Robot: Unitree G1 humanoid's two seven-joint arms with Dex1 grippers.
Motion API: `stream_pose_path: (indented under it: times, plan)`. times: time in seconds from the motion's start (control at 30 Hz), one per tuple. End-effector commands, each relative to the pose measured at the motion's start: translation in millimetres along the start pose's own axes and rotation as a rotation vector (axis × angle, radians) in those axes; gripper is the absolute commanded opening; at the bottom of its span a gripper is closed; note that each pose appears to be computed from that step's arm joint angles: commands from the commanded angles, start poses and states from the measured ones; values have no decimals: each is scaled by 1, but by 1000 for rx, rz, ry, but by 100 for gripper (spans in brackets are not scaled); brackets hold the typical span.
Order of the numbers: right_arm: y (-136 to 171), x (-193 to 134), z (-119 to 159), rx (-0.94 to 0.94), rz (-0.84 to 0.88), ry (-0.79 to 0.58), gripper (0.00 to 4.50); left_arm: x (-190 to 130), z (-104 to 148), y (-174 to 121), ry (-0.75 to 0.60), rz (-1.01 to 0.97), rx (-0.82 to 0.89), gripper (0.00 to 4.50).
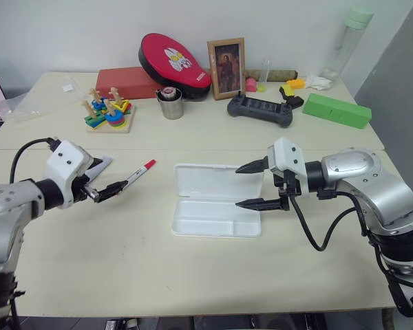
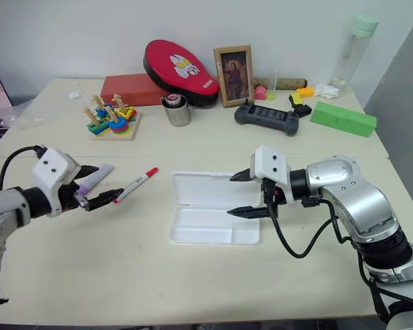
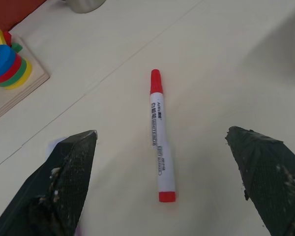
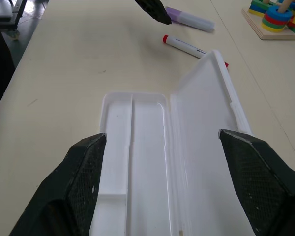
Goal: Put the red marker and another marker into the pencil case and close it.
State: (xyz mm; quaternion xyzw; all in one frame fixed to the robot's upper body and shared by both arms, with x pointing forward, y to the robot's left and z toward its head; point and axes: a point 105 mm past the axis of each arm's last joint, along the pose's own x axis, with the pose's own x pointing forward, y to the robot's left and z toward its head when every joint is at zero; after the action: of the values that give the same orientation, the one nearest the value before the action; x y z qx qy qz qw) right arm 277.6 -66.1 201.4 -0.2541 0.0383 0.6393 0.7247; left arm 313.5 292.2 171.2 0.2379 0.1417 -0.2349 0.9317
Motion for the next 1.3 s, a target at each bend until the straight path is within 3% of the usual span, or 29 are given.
stream_pose_path:
  times: [0.03, 0.27, 0.5, 0.53, 0.63, 0.97, 1.3]
  plan:
    - [-2, -5, 12, -34, -27, -33, 381, 20, -4, 2, 12, -29, -15, 450]
    - [-3, -9, 14, -40, -41, -40, 381, 51, -17, -12, 17, -134, -147, 450]
    - [-3, -11, 15, -40, -53, -36, 381, 61, -40, -14, 124, -128, -166, 450]
    - [-3, -12, 15, -40, -55, -36, 384, 61, -43, -14, 143, -126, -178, 412]
    - [-2, -13, 16, -42, -55, -34, 384, 62, -45, -9, 154, -101, -213, 371]
    - [1, -14, 15, -50, -43, -21, 384, 58, -48, -8, 185, -94, -204, 171]
    - [0, -12, 13, -60, -49, -6, 384, 58, -44, -10, 175, -91, -176, 171]
